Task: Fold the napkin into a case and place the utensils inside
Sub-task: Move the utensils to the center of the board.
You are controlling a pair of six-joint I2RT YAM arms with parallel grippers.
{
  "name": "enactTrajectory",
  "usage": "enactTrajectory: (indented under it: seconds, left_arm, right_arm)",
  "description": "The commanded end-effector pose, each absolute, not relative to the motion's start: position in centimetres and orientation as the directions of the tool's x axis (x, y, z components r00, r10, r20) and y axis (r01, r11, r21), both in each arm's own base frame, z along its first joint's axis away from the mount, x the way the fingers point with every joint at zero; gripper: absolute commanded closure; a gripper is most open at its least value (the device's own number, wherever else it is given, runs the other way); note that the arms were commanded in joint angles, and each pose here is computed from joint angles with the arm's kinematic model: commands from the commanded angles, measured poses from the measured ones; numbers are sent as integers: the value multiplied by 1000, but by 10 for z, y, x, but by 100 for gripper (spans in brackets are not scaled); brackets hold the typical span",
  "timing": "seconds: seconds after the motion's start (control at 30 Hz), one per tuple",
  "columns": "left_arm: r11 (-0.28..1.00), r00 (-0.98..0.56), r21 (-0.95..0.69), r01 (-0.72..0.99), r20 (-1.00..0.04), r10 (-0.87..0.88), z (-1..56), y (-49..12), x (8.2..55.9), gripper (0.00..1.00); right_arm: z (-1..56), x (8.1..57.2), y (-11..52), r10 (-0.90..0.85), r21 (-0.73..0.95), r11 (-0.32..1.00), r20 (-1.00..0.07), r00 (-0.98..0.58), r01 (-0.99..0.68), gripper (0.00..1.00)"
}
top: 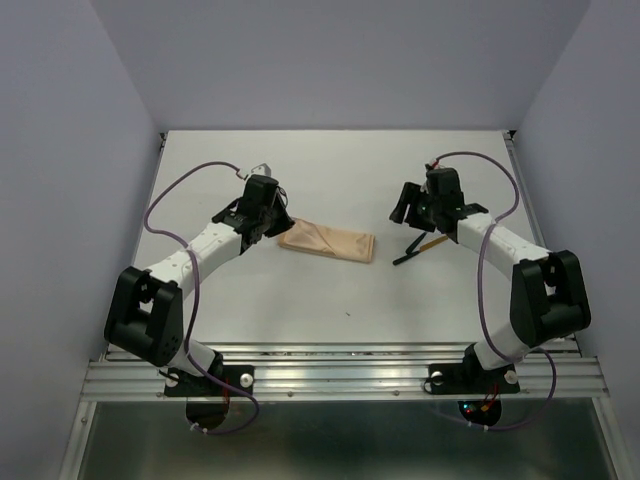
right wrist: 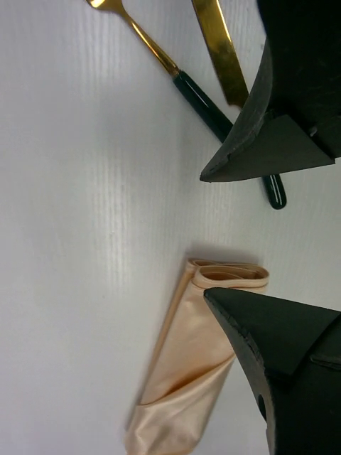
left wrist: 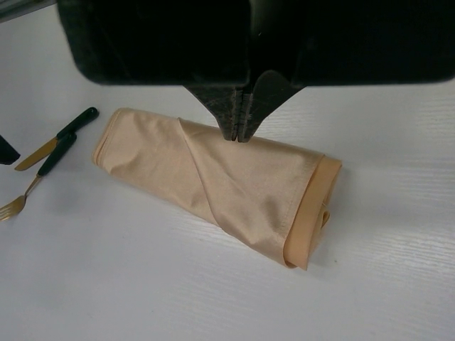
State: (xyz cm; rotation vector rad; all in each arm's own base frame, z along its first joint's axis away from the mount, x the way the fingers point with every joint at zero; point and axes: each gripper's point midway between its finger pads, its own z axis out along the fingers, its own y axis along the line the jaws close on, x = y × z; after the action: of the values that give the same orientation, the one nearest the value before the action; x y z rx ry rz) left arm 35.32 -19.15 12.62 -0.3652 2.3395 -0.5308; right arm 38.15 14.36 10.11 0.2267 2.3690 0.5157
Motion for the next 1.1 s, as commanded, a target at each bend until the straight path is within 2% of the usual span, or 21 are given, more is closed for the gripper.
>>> enactTrajectory:
  seconds: [0.0, 0.3, 0.53, 0.83, 0.97, 1.07]
  left_arm:
    - [860, -686, -503, -89, -595, -419, 144, -194, 352, 100]
    - [873, -685, -478, -97, -605, -407, 143, -186, 347, 100]
    - [880, -677, -466, -92, -618, -398, 153, -183, 352, 100]
    - [878, -709, -469, -100, -585, -393, 141, -187, 347, 100]
    - [876, -704, -467, -120, -582, -407, 141, -183, 345, 100]
    - [872, -696, -469, -137, -581, -422, 140, -179, 340, 96]
  right_arm:
    - [118, 397, 92, 242, 209, 969, -685, -687, 133, 33]
    - [69, 381, 95, 254, 231, 962, -562, -787, 146, 30]
    - [59, 379, 98, 263, 242, 958, -539, -800, 152, 30]
    - [63, 367, 83, 267, 199, 962, -570, -777, 185, 27]
    - [50, 357, 82, 259, 188, 965, -551, -794, 185, 27]
    - [47, 359, 87, 257, 209, 963, -543, -799, 168, 27]
